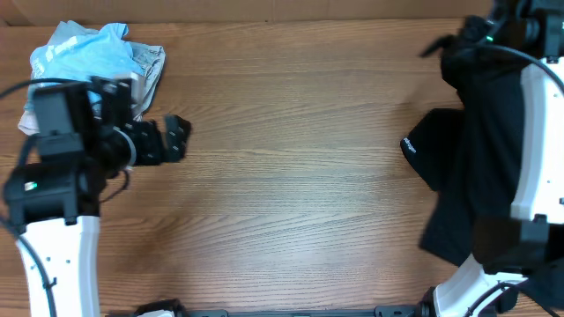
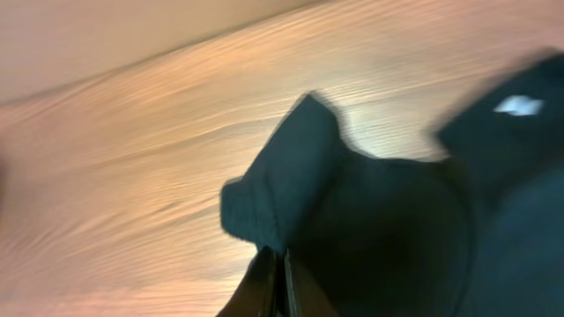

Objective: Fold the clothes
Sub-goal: 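Drag the black T-shirt leftward across the table with the right gripper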

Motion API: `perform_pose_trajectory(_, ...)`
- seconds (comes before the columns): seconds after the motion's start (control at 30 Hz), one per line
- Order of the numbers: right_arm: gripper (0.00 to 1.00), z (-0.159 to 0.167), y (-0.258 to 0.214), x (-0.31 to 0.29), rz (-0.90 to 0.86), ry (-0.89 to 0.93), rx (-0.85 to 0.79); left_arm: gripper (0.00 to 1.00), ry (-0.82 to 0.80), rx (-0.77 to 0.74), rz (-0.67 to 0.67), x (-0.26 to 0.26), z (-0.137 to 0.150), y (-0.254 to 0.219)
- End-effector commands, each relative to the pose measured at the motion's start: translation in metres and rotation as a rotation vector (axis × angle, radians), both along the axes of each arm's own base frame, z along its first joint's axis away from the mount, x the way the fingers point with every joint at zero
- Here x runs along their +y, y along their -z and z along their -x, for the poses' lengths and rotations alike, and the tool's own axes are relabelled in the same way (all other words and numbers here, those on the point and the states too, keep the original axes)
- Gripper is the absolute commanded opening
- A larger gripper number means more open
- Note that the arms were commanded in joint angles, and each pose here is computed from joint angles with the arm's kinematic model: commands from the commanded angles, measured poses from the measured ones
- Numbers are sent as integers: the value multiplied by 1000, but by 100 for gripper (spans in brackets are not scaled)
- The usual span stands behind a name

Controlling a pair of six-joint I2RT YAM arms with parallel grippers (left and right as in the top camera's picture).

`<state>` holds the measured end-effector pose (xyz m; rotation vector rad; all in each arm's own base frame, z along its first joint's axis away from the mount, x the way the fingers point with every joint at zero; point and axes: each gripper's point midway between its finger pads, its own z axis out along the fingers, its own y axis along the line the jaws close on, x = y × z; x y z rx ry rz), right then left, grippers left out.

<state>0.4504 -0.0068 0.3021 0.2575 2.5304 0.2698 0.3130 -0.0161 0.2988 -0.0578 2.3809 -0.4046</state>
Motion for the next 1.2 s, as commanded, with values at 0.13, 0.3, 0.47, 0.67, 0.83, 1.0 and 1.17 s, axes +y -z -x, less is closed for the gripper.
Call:
perform_pose_trajectory(0.13, 4, 84, -45, 224, -147, -682, -44, 100, -169, -153, -25, 47, -2, -66)
perform_pose_trajectory(0.3, 7, 184, -41, 339, -69, -1130, -72, 100, -144, -238, -103, 54, -1, -93)
perform_pose_trajectory(0.47, 46, 190, -34, 348, 104, -1023, -99, 100, -130, -279, -139, 56, -3, -102)
perform_pose_trajectory(0.67, 59, 138, -39, 294, 117, -715, -80, 100, -92, -274, -119, 49, -3, -100)
perform_pose_trajectory(0.83, 67, 93, -40, 226, 17, -371, -16, 100, 38, -181, -82, 25, -9, -74)
perform_pose_trajectory(1.0, 67, 70, -38, 174, -110, -233, 43, 94, 275, -23, -114, -22, -25, -22)
perform_pose_trajectory(1.17, 67, 63, -32, 121, -152, -104, 101, 68, 441, 147, -176, -68, -57, 48)
